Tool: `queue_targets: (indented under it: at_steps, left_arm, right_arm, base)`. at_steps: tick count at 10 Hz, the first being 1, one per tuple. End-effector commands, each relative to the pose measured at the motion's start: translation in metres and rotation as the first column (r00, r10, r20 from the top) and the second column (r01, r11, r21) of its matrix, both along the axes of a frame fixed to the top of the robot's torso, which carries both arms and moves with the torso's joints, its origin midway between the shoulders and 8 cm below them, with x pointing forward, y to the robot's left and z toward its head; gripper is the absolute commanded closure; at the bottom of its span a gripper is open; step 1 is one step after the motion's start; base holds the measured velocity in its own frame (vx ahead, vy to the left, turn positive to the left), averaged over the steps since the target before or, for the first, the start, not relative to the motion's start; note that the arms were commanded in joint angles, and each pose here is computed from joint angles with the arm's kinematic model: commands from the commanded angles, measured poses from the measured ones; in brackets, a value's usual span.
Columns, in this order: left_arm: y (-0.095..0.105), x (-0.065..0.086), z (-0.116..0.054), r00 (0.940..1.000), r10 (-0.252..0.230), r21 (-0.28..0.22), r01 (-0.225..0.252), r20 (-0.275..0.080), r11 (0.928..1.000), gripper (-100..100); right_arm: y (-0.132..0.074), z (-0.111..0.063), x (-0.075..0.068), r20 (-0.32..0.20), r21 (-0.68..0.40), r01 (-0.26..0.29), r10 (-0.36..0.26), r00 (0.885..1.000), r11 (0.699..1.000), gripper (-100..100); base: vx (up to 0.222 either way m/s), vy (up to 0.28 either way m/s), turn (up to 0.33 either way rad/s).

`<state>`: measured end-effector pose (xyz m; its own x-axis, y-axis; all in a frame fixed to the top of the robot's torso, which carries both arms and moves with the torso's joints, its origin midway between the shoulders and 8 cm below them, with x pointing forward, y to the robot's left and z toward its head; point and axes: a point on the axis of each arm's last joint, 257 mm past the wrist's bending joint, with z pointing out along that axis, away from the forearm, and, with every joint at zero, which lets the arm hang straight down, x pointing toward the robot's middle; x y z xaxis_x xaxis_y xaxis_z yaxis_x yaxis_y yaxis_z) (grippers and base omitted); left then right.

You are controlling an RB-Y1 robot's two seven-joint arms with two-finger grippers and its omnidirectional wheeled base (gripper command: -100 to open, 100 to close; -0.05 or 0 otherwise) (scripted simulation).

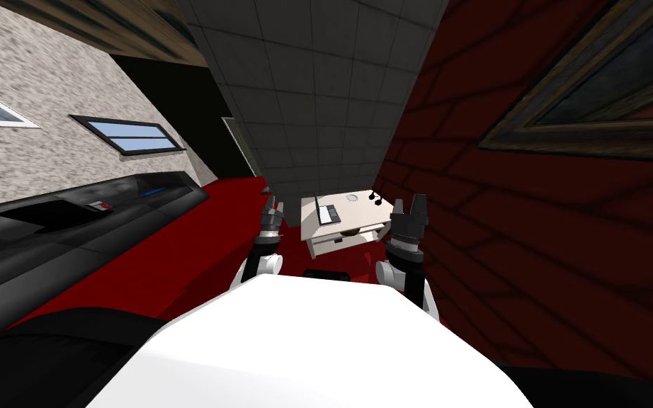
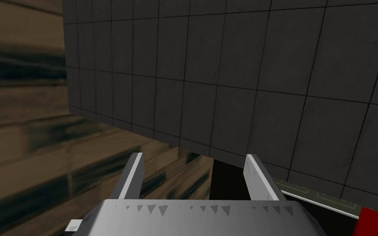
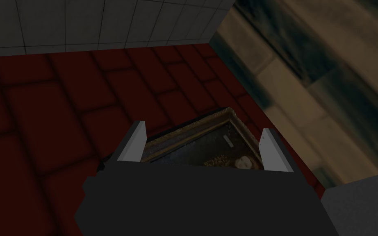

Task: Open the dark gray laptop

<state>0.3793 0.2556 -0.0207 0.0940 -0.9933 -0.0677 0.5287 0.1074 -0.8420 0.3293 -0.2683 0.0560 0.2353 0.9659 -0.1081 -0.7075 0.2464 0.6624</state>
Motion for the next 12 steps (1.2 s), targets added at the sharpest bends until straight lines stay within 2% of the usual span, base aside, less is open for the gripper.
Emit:
queue_targets:
  at_steps: [1,9,10,12]
  left_arm:
    - [0.000,0.000,0.000,1.0000,0.000,0.000,0.000,0.000,1.0000,0]
    - [0.000,0.000,0.000,1.0000,0.000,0.000,0.000,0.000,1.0000,0]
    - [-0.001,0.003,-0.004,0.9998,-0.006,0.037,0.007,-0.021,0.9993,-100]
    - [0.001,0.009,-0.011,0.9982,0.002,0.080,0.003,-0.060,0.9968,-100]
  right_arm:
    - [0.000,0.000,0.000,0.000,0.000,0.000,0.000,1.000,1.000,0]
    - [0.000,0.000,0.000,0.000,0.000,0.000,0.000,1.000,1.000,0]
    - [0.000,0.000,0.000,0.000,0.000,0.000,0.000,1.000,1.000,0]
    - [0.000,0.000,0.000,0.000,0.000,0.000,0.000,1.000,1.000,0]
  base:
    - [0.000,0.000,0.000]
    - [0.000,0.000,0.000]
    - [0.025,-0.032,0.010]
    - [0.061,-0.076,0.024]
